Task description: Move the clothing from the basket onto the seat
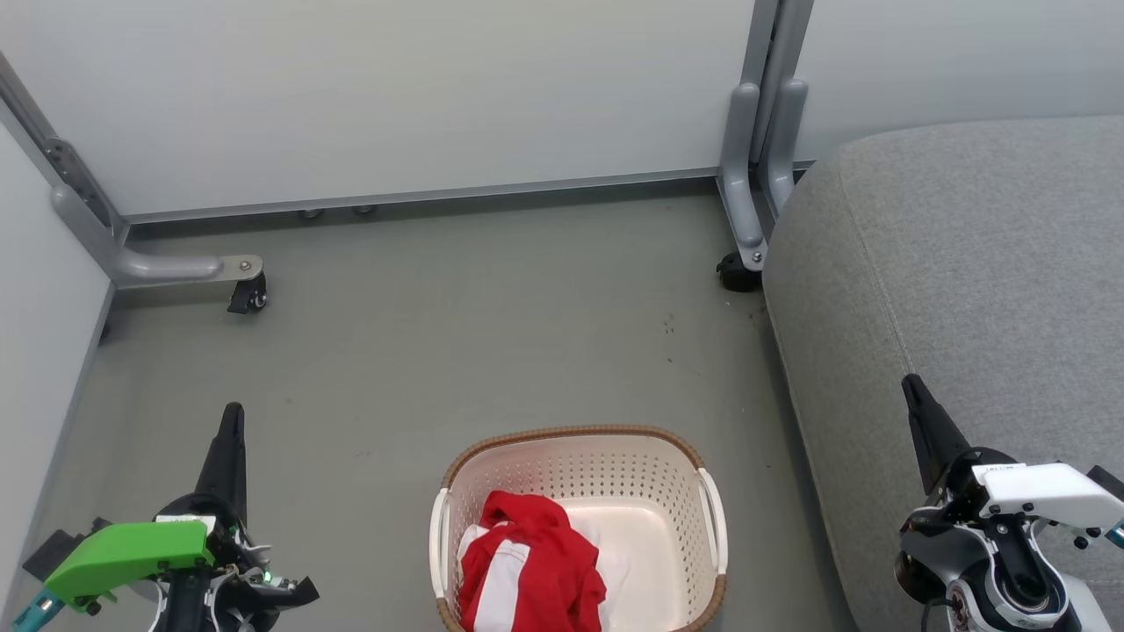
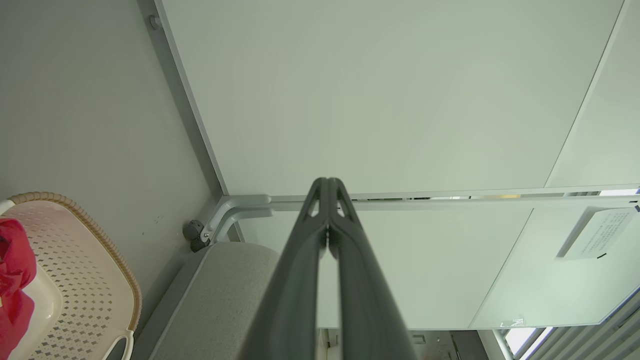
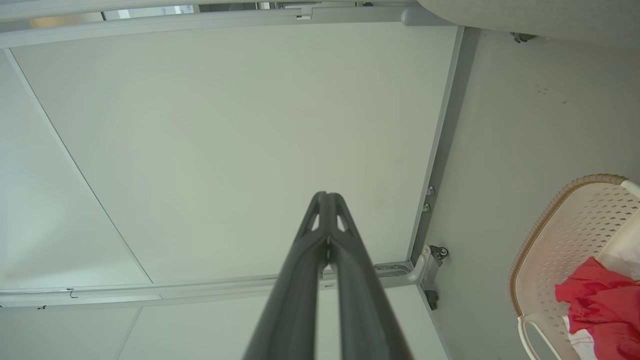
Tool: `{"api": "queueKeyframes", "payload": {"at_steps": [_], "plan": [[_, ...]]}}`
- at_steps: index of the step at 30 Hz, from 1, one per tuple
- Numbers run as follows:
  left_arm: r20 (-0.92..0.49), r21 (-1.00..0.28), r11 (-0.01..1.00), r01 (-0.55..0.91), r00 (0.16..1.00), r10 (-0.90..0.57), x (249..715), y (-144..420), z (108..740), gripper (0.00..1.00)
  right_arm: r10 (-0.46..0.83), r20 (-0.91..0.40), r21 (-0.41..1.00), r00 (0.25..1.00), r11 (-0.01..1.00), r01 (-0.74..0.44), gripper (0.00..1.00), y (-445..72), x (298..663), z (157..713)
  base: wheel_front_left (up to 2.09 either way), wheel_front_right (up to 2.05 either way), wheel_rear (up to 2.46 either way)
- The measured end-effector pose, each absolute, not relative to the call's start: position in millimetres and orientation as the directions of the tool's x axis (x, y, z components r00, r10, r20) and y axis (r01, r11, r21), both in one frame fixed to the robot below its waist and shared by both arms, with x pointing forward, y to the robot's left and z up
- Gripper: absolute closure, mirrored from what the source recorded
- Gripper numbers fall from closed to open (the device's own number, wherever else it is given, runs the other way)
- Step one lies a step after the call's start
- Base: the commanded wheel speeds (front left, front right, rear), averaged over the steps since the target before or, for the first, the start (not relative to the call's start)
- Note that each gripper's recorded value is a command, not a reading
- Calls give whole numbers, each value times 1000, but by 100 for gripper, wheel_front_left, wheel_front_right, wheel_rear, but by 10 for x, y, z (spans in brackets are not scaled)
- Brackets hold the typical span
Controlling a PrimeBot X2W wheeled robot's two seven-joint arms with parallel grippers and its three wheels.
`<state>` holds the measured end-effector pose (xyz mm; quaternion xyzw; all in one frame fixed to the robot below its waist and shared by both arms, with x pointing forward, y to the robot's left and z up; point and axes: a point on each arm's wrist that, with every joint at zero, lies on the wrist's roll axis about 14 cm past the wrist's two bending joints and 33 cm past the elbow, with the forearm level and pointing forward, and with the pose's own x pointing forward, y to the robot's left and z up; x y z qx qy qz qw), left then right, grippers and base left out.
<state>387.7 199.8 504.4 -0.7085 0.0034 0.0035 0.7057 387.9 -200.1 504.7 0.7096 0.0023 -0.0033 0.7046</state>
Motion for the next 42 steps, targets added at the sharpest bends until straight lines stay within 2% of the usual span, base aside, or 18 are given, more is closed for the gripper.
{"api": "queueKeyframes", "payload": {"at_steps": [5, 6, 9, 15, 21, 30, 42], "plan": [[-10, -1000, -4, -10, 1000, 0, 3877, 1998, 5044, 100, -1, -8, 1000, 1000, -7, 8, 100, -2001, 3879, 5047, 0, 0, 0], [-16, -1000, -5, -16, 1000, 0, 3872, 1996, 5024, 0, -2, -13, 1000, 1000, -9, 13, 0, -1999, 3874, 5030, 0, 0, 0], [-57, -998, -11, -57, 998, 0, 3813, 1981, 4885, 0, -3, -54, 998, 999, -18, 54, 0, -1982, 3813, 4890, 0, 0, 0], [-55, -998, -6, -55, 998, 0, 3821, 1925, 4892, 0, -12, -56, 998, 998, -1, 56, 0, -1960, 3818, 4887, 0, 0, 0], [-37, -999, 24, -37, 999, 0, 3858, 1869, 4955, 0, -19, -48, 996, 999, 68, 49, 0, -1946, 3836, 4918, 0, 0, 0], [17, -974, 228, 18, 1000, -9, 3914, 1819, 5139, 0, 3, -8, 955, 1000, 295, 7, 0, -1876, 3871, 5058, 0, 0, 0], [62, -881, 467, 75, 997, -43, 3927, 1705, 5275, 0, 36, 42, 828, 998, 558, -54, 0, -1783, 3892, 5211, 0, 0, 0]]}}
